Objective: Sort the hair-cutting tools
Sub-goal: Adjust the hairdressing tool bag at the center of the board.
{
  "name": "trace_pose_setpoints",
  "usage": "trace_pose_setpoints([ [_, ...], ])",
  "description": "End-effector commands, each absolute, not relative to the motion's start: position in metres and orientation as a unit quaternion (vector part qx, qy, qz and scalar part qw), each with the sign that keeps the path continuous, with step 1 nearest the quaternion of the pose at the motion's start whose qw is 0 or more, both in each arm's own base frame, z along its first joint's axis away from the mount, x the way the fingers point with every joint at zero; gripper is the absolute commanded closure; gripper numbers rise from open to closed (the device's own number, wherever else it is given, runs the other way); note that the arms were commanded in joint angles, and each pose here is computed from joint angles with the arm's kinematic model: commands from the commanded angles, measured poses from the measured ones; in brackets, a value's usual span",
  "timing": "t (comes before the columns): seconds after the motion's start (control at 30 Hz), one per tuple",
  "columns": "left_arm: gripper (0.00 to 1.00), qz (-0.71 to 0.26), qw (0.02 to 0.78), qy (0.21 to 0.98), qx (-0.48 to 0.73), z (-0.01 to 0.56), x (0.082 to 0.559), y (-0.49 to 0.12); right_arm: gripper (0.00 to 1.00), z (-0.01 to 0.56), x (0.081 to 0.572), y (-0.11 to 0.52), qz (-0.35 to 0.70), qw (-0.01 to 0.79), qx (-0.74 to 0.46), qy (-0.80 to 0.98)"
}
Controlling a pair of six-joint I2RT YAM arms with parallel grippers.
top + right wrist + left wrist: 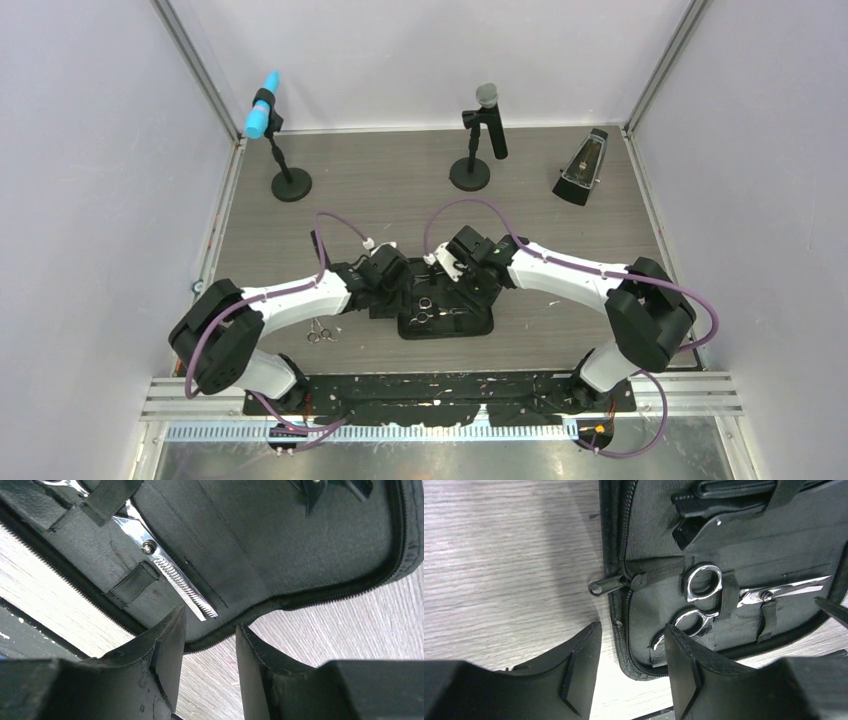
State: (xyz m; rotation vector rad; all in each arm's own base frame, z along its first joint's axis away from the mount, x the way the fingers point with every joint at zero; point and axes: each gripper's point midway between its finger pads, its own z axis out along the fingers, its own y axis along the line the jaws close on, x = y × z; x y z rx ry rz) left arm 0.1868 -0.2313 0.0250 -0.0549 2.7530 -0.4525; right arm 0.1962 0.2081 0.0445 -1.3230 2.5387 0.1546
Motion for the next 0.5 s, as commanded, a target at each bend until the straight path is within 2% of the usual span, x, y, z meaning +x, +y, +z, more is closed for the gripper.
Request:
trace_pose_setpoints([
  [0.0,0.50,-0.184,0.174,0.967,-0.028,0.025,0.193,-0.240,0.52,0.048,0.203,0.228,0.085,0.161,-0.520,0.835],
  [0.3,0.54,-0.176,0.168,0.969,-0.036,0.017,0.195,-0.237,0.52,0.011,0.189,0.225,0.096,0.097,-0.561,0.817],
  [0.47,0.55,-0.184,0.154,0.970,-0.032,0.015,0.190,-0.240,0.56,-0.007,0.191,0.212,0.061,0.069,-0.565,0.820],
])
